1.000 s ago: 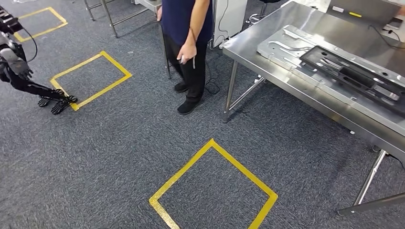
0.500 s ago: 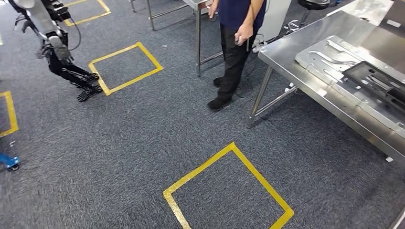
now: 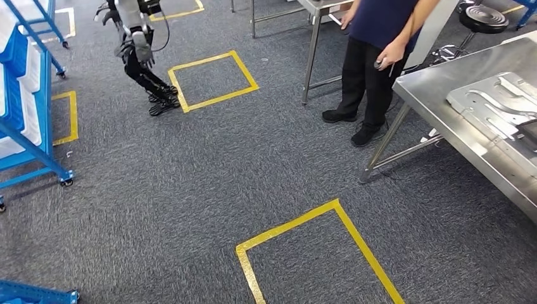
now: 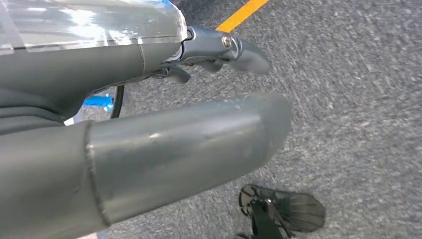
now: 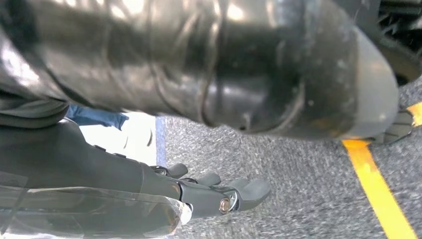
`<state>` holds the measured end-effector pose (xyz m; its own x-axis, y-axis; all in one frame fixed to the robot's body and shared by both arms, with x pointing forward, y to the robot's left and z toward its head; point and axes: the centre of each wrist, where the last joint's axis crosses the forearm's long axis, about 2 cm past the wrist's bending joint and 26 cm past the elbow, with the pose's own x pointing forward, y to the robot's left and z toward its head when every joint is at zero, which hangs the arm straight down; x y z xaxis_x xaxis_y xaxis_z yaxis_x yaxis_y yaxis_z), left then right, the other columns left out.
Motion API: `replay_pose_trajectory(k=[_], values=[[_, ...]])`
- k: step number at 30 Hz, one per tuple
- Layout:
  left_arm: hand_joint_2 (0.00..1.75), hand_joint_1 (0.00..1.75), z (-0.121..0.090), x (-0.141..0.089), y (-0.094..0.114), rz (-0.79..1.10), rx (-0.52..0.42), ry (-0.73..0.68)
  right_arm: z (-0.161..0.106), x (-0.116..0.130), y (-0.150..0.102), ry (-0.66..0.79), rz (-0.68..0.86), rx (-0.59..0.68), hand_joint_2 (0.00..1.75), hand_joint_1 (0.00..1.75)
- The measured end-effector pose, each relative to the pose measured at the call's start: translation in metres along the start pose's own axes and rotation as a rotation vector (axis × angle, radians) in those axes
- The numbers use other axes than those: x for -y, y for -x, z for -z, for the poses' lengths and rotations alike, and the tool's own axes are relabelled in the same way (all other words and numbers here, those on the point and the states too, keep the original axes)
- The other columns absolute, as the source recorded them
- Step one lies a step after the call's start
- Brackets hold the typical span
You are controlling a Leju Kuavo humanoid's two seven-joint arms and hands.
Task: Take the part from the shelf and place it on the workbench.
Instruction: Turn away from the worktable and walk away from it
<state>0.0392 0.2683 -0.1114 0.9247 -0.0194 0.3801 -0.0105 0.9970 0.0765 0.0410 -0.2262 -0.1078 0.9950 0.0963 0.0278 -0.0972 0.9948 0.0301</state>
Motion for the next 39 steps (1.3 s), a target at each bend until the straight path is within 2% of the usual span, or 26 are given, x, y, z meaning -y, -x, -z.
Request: replay_pose_trajectory(k=[39], values=[[0.0,0.0,-0.0001,0.003,-0.0011,-0.007,-0.003,0.004,0.0004,0.0033,0.0018,0.009,-0.017,-0.01,0.0,0.0]])
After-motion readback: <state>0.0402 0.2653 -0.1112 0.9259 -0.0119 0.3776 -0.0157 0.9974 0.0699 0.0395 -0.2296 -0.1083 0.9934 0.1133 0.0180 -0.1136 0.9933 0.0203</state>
